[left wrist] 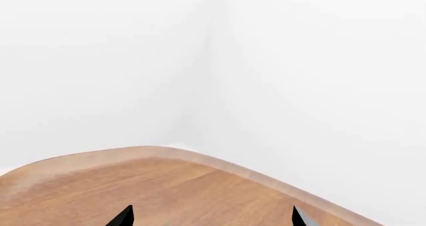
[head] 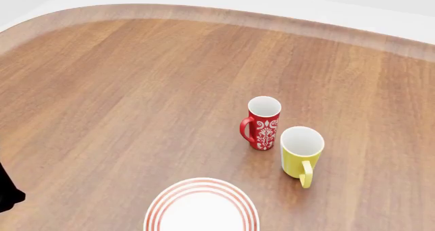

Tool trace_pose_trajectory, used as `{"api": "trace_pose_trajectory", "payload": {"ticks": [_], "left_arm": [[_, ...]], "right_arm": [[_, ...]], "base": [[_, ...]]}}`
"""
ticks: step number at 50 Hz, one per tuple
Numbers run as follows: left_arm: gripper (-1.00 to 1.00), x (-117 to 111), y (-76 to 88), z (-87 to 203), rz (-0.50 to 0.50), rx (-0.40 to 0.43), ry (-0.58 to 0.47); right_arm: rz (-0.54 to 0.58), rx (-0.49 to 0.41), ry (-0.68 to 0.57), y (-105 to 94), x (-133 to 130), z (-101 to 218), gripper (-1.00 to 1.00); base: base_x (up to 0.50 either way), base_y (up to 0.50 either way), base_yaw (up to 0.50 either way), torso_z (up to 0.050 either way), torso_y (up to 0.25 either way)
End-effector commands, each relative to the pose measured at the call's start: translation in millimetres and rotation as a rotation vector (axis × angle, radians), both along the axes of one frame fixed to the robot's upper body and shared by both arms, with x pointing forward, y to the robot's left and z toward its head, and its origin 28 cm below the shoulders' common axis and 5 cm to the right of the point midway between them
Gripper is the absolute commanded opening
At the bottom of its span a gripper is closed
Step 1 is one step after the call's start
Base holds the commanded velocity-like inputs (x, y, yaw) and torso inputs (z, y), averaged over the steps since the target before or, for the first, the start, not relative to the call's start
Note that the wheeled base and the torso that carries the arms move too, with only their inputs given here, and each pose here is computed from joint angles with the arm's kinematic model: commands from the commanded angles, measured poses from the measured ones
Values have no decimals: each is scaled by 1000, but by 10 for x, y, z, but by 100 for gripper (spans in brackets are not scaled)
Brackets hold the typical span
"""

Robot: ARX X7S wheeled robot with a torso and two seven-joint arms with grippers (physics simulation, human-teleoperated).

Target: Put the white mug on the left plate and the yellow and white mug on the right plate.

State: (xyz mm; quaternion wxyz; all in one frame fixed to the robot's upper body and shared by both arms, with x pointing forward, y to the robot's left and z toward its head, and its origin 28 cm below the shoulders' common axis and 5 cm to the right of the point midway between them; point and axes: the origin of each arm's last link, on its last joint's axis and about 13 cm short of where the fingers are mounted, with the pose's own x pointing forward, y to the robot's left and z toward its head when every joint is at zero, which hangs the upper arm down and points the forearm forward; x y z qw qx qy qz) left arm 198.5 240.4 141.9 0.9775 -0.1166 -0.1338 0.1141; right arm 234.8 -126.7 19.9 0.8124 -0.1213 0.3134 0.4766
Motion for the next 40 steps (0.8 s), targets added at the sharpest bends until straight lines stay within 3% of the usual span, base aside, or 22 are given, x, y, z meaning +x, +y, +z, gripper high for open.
{"api": "trace_pose_trajectory", "payload": {"ticks": [1, 26, 40], "left_arm": [[100, 16, -4, -7, -2, 0, 2], [100, 30, -4, -1, -1, 1, -3], [100, 24, 4, 17, -1, -7, -12]], "right_arm": [[13, -23, -57, 13, -3, 146, -100], [-60, 65, -251, -74, 49, 788, -100], [-202, 119, -261, -99, 362, 855, -100]], "base": [[0, 0, 0, 0, 0], [0, 0, 0, 0, 0], [0, 0, 0, 0, 0]]}}
